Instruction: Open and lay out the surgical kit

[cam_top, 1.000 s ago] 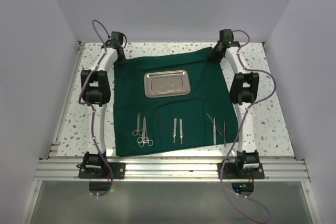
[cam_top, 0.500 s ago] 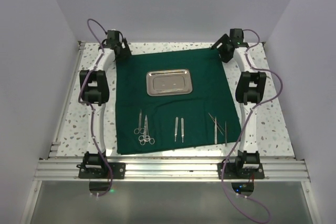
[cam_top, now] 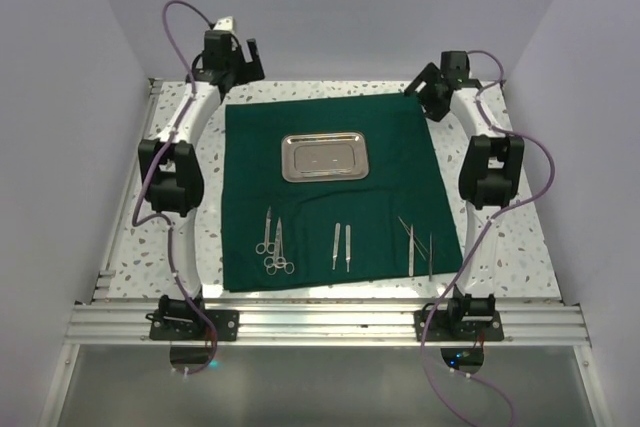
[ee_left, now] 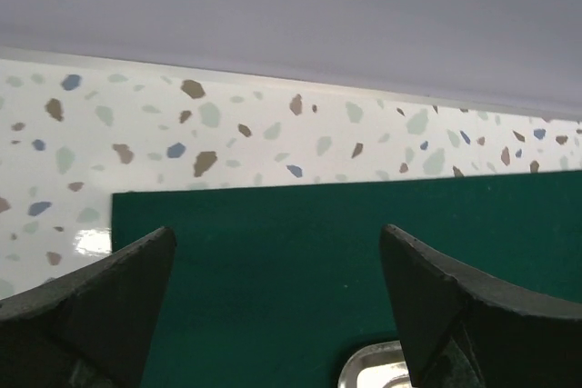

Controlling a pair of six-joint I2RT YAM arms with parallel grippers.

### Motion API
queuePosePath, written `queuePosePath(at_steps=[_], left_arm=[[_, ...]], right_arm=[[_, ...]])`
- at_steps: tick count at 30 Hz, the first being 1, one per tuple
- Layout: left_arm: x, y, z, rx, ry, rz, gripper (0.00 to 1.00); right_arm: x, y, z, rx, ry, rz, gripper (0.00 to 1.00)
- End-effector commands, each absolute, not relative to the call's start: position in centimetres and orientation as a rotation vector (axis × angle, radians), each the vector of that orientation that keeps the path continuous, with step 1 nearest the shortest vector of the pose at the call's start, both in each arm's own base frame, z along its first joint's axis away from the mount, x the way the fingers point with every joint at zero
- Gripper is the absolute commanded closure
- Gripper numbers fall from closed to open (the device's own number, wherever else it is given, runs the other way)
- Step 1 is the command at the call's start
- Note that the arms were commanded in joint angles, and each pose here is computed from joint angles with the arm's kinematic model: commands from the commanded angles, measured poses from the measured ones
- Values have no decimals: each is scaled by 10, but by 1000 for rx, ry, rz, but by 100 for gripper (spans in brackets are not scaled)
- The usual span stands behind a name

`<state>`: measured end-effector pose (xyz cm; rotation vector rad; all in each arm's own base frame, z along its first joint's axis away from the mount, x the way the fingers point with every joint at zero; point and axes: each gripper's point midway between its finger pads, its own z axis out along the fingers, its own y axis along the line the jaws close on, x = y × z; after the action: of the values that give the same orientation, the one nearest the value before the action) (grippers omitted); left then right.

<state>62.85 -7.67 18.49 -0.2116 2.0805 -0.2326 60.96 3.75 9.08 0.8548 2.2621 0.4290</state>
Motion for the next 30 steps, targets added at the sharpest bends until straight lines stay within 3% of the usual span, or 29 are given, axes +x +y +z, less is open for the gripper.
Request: queuePosePath(at_steps=[1, 7, 20, 30], left_arm=[[623, -98, 130, -151, 2194, -283, 3], [624, -104, 83, -185, 2269, -285, 6], [654, -108, 47, -217, 2273, -289, 5], [699, -92, 26, -392, 2143, -414, 2]], right_arm=[[597, 75, 163, 707, 2176, 489, 15], [592, 94, 101, 743, 2298, 509, 16], [641, 95, 43, 779, 2315, 537, 16], [673, 50, -1, 1031, 2191, 541, 14]])
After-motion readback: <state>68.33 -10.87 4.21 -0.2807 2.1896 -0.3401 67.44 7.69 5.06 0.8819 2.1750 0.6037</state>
